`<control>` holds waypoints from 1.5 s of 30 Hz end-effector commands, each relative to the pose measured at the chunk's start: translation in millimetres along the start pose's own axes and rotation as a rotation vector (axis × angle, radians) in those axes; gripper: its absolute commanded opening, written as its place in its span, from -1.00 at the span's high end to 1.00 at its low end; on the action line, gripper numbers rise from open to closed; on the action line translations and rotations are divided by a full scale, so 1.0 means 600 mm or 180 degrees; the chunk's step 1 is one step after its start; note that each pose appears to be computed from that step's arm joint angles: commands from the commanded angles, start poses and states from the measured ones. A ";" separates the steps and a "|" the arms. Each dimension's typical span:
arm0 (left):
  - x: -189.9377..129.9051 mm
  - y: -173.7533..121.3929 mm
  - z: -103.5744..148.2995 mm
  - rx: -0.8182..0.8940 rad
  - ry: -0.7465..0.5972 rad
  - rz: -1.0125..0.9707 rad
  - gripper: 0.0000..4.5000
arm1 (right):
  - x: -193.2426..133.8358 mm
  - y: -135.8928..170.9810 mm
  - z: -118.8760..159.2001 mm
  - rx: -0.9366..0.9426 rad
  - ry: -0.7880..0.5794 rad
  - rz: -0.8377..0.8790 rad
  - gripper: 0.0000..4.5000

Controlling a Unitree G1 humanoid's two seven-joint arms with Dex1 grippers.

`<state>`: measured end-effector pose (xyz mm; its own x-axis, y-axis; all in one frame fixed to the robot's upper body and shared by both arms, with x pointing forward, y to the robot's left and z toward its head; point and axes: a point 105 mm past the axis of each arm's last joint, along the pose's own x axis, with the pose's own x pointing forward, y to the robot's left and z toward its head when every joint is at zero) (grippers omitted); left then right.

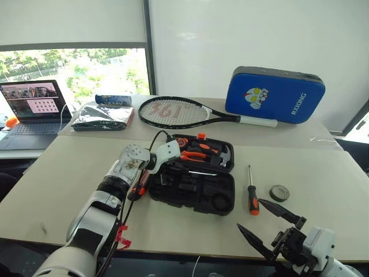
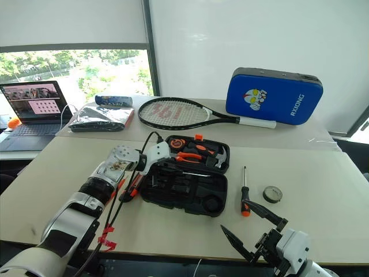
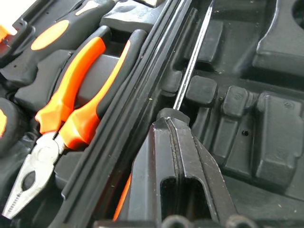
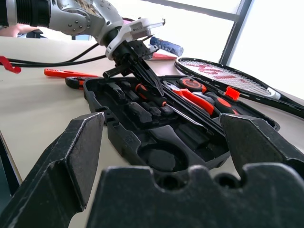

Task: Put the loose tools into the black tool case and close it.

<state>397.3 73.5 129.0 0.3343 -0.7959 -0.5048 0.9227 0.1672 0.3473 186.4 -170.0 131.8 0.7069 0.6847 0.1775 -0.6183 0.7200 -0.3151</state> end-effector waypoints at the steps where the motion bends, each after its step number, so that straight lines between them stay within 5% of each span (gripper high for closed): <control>1: 0.008 0.001 -0.007 0.0006 0.0127 0.0016 0.98 | 0.000 -0.008 0.018 -0.0125 -0.0089 -0.0047 -1.00; 15: 0.032 -0.018 -0.028 -0.0058 0.0232 -0.0066 0.98 | 0.004 -0.009 0.019 -0.0152 -0.0099 -0.0090 -1.00; 20: -0.026 0.006 0.008 -0.0088 -0.0489 0.0171 0.98 | -0.010 -0.029 0.029 -0.0124 -0.0080 -0.0347 -1.00; 24: -0.108 -0.006 0.005 -0.0129 -0.0969 0.0047 0.50 | -0.041 -0.043 0.027 -0.0008 0.0107 -0.0534 -1.00; 34: -0.296 -0.101 -0.102 -0.0536 -0.0961 0.0206 -0.96 | -0.124 -0.045 -0.015 0.0195 0.0863 -0.1106 -1.00; 38: -0.323 -0.151 -0.128 -0.0662 -0.0847 0.0298 -0.98 | -0.136 -0.050 -0.044 0.0355 0.1377 -0.1410 -1.00; 45: -0.312 -0.156 -0.103 -0.0638 -0.1086 0.0496 -0.98 | -0.025 -0.085 -0.037 0.0922 0.1367 -0.1256 -1.00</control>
<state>259.2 243.9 131.4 0.4109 -0.8929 -0.1841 0.9062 0.3778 0.1899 213.3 -221.4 127.7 0.9415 0.3123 -0.1266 -0.3226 0.9439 -0.0711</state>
